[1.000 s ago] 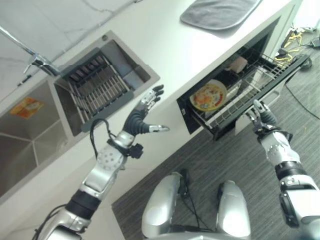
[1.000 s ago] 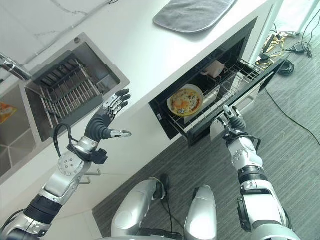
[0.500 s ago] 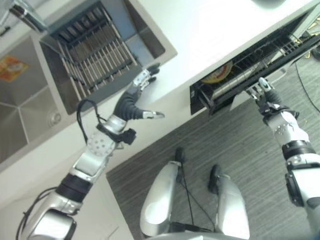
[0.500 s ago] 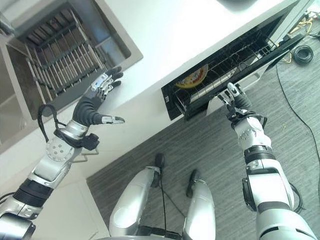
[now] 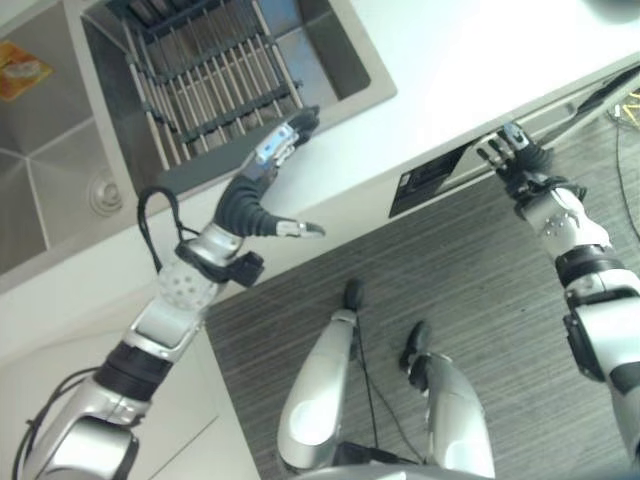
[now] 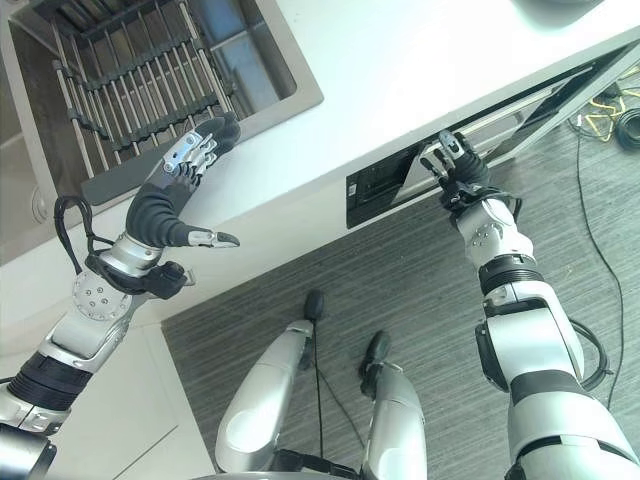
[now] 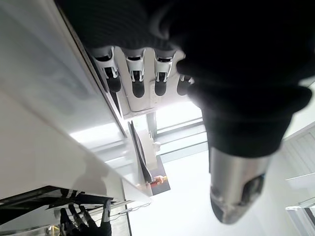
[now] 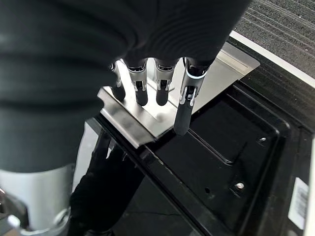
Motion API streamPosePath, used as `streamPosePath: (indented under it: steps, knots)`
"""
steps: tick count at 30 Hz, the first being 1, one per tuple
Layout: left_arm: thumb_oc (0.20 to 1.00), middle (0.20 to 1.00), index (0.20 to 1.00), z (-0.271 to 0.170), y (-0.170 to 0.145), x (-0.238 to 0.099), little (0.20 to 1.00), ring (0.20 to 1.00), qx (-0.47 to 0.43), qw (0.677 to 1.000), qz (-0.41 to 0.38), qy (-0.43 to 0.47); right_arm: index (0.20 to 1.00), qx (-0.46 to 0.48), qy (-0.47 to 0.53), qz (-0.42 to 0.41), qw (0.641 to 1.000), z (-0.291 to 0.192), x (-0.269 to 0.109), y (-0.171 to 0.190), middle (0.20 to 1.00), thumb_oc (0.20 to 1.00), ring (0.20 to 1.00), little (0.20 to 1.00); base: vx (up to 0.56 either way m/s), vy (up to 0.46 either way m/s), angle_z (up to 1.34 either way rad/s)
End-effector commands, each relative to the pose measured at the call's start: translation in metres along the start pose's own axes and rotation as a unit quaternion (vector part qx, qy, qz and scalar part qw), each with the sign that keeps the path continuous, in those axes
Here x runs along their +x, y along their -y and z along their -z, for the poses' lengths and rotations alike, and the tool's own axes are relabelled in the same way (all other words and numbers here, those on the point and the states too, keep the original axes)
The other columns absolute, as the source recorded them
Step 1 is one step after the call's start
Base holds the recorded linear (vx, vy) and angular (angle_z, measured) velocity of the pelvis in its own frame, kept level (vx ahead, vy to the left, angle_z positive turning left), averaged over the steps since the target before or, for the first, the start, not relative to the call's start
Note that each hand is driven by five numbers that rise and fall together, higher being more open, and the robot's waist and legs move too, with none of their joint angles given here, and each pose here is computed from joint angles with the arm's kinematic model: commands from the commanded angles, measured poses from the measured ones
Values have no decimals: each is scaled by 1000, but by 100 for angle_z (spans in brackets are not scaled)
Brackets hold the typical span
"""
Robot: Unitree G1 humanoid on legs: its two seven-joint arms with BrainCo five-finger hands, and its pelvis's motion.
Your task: Place the dishes in the dishwasher.
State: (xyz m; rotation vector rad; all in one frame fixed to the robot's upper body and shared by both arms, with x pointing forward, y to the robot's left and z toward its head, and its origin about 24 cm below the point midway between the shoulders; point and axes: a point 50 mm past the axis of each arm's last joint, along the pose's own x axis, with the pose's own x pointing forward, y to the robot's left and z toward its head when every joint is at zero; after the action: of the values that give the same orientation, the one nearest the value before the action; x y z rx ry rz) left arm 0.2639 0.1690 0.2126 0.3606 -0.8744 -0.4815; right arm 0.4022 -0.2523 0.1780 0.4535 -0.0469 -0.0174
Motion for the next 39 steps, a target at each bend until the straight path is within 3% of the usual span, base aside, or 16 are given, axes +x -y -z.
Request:
streamPosePath:
  steps: [1, 9, 16, 20, 26, 27, 31, 35, 39]
  knots:
    - [1000, 1000, 1000, -6, -24, -5, 1000, 1000, 29, 999, -20, -6, 1000, 9, 123, -201, 972, -62, 11, -113, 1000, 1000, 1000, 1000, 2, -27, 11]
    - [1000, 1000, 1000, -11, -27, -6, 1000, 1000, 35, 999, -1, -2, 1000, 7, 122, -198, 973, -67, 10, -113, 1000, 1000, 1000, 1000, -4, -64, 2]
    - [1000, 1000, 1000, -9, -27, -6, 1000, 1000, 53, 998, -28, 1, 1000, 9, -1, -105, 994, 10, 5, -46, 1000, 1000, 1000, 1000, -80, -77, 6]
    - [1000, 1000, 1000, 0, -20, -19, 1000, 1000, 70, 994, -87, -8, 1000, 47, -133, -13, 990, 135, -54, 31, 1000, 1000, 1000, 1000, -132, -103, 10]
    - [1000, 1000, 1000, 5, -17, -60, 1000, 1000, 83, 978, -182, -53, 1000, 101, -238, 131, 957, 216, -154, 104, 1000, 1000, 1000, 1000, -45, -112, 6]
    - [1000, 1000, 1000, 7, -23, -81, 1000, 1000, 102, 965, -225, -87, 1000, 107, -280, 183, 936, 237, -192, 122, 1000, 1000, 1000, 1000, -28, -194, 39]
    - [1000, 1000, 1000, 6, -38, -114, 1000, 1000, 140, 929, -316, -132, 1000, 114, -317, 240, 910, 254, -232, 135, 1000, 1000, 1000, 1000, -116, -92, 49]
    - [1000, 1000, 1000, 12, -52, -154, 1000, 1000, 111, 878, -427, -183, 1000, 126, -332, 276, 893, 261, -254, 141, 1000, 1000, 1000, 1000, -170, -79, 40]
    - [1000, 1000, 1000, 27, -49, -215, 1000, 1000, 52, 808, -529, -253, 1000, 131, -336, 280, 890, 263, -256, 141, 1000, 1000, 1000, 1000, -131, -91, 25]
